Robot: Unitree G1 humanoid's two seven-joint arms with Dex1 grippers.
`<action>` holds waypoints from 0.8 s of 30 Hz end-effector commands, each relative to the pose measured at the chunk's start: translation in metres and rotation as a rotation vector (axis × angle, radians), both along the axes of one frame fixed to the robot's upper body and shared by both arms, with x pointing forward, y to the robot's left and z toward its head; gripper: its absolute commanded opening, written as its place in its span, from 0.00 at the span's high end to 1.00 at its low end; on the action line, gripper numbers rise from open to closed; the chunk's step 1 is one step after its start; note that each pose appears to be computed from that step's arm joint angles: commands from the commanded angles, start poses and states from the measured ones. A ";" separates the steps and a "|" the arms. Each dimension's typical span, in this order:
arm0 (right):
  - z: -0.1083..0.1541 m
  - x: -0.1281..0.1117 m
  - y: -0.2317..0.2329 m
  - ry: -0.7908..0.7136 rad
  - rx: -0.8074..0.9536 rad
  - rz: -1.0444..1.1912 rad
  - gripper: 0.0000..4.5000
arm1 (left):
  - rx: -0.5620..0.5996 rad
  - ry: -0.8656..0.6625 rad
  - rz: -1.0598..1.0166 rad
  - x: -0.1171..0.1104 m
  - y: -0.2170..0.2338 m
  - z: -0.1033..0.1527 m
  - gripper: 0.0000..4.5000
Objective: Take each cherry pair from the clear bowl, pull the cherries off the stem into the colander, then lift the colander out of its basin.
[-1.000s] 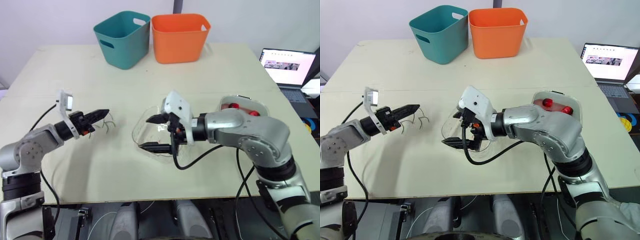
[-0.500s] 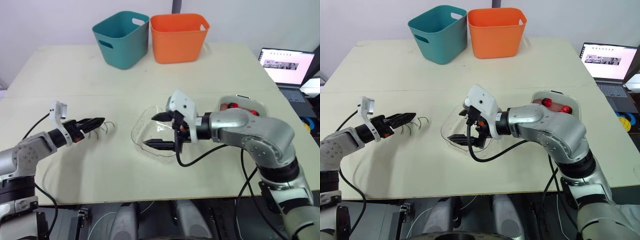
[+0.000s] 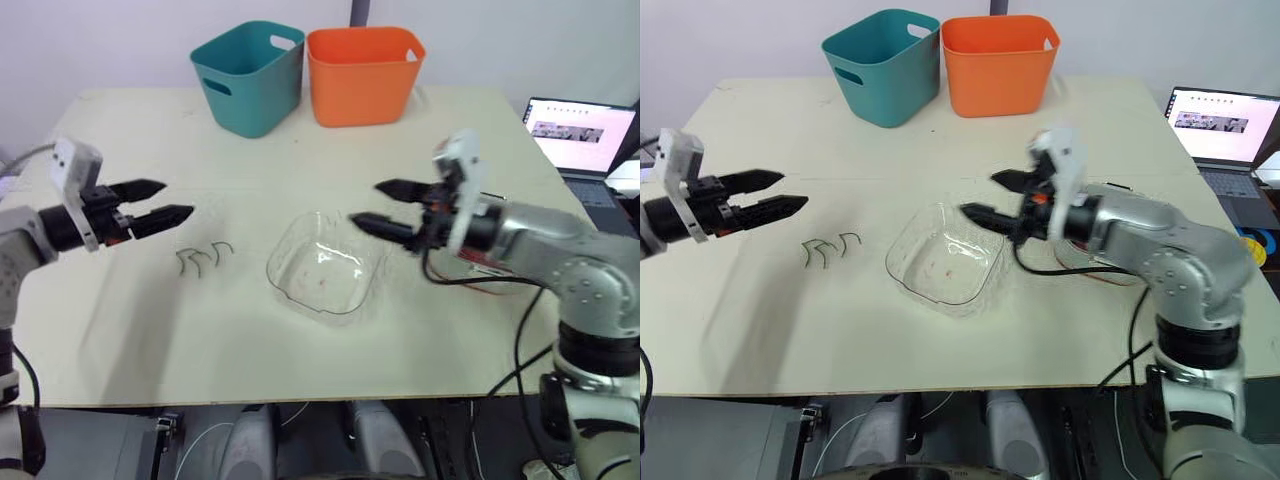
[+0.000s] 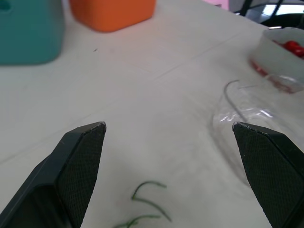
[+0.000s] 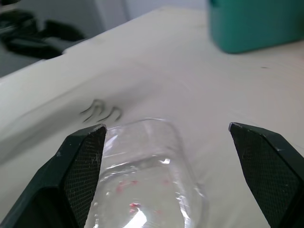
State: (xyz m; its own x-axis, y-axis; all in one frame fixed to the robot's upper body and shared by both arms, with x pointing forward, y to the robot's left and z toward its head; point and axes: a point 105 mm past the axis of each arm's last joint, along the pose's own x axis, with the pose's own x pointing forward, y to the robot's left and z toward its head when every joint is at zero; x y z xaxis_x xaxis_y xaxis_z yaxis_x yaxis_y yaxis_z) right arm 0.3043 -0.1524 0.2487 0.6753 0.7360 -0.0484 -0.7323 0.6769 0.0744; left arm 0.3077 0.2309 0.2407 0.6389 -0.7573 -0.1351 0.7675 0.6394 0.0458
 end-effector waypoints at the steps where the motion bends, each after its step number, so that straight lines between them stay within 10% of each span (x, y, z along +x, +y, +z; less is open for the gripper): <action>1: 0.019 -0.012 -0.055 -0.056 0.051 -0.117 0.00 | -0.032 -0.018 -0.090 -0.010 -0.011 0.011 0.00; 9: 0.030 -0.023 -0.161 -0.114 0.032 -0.444 0.00 | -0.031 -0.061 -0.021 0.014 0.016 0.016 0.00; 24: 0.004 -0.031 -0.106 0.095 -0.731 0.063 0.00 | 0.246 -0.170 -0.528 -0.031 -0.084 0.028 0.00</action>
State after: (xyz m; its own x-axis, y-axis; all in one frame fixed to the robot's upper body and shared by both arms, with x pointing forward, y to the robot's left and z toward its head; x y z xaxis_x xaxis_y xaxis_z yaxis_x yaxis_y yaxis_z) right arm 0.2766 -0.2670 0.2505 0.6501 0.5195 -0.5545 -0.7345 0.6166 -0.2834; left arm 0.2896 0.1614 0.2615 0.2890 -0.9211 -0.2607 0.9412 0.2237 0.2532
